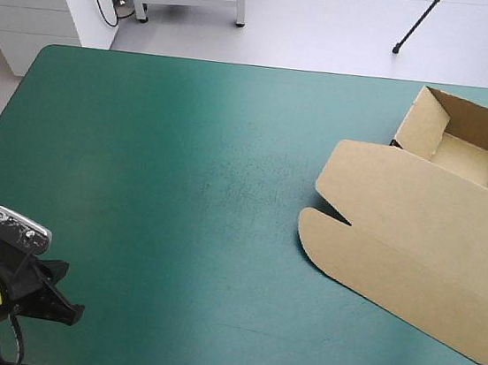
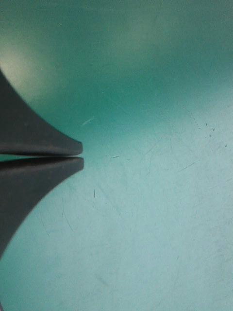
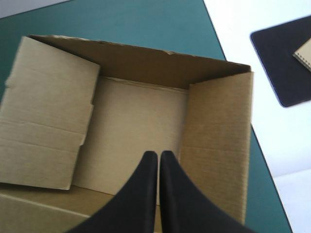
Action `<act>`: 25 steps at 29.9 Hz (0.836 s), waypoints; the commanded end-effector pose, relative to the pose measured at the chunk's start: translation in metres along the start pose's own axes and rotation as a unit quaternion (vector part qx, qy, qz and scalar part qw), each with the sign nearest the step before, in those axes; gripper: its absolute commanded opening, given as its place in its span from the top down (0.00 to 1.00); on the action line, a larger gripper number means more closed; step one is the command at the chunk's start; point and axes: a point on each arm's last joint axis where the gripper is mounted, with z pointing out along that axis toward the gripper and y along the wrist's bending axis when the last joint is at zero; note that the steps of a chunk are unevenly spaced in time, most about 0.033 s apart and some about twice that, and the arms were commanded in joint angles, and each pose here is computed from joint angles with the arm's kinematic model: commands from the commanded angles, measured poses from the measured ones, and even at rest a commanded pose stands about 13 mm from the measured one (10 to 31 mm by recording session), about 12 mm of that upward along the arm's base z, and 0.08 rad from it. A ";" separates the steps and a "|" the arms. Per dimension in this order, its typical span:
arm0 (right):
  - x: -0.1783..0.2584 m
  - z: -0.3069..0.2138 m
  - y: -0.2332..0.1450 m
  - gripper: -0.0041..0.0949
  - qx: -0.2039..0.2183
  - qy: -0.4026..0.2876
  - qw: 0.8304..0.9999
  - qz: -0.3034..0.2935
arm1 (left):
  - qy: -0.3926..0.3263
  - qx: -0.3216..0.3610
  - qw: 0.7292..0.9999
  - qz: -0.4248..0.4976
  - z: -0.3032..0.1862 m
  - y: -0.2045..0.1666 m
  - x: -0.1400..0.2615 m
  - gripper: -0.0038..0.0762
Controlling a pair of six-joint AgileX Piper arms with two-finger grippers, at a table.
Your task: Fold the box
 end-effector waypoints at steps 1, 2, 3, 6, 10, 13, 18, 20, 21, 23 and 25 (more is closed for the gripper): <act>-0.005 -0.052 0.029 0.97 -0.025 -0.057 0.998 -0.033 | -0.032 0.002 0.999 -0.002 -0.003 0.000 -0.009 0.96; -0.004 -0.057 0.037 0.97 -0.028 -0.060 0.997 -0.043 | -0.032 0.002 0.999 -0.002 -0.003 0.000 -0.009 0.96; -0.003 -0.060 0.043 0.97 -0.034 -0.060 0.996 -0.051 | -0.032 0.002 0.999 -0.002 -0.003 0.000 -0.009 0.96; 0.004 -0.072 0.064 0.97 -0.053 -0.063 0.994 -0.077 | -0.032 0.002 0.999 -0.002 -0.003 0.000 -0.009 0.96; 0.015 -0.085 0.082 0.97 -0.067 -0.059 0.991 -0.100 | -0.032 0.002 0.999 -0.002 -0.003 0.000 -0.009 0.96; 0.026 -0.098 0.091 0.97 -0.077 -0.058 0.989 -0.113 | -0.032 0.002 0.999 -0.002 -0.003 0.000 -0.009 0.96; 0.052 -0.123 0.104 0.97 -0.095 -0.058 0.985 -0.134 | -0.043 0.001 0.999 -0.002 -0.003 0.000 -0.011 0.96; 0.066 -0.136 0.108 0.97 -0.103 -0.065 0.982 -0.143 | -0.055 0.001 0.998 -0.002 -0.003 0.000 -0.014 0.96; 0.072 -0.140 0.109 0.97 -0.106 -0.069 0.981 -0.145 | -0.060 0.003 0.998 -0.003 -0.003 0.000 -0.014 0.96; 0.087 -0.153 0.112 0.97 -0.113 -0.080 0.979 -0.153 | -0.067 0.004 0.998 -0.004 -0.004 0.000 -0.016 0.96; 0.103 -0.163 0.112 0.97 -0.117 -0.092 0.977 -0.156 | -0.067 0.005 0.998 -0.004 -0.004 0.000 -0.016 0.96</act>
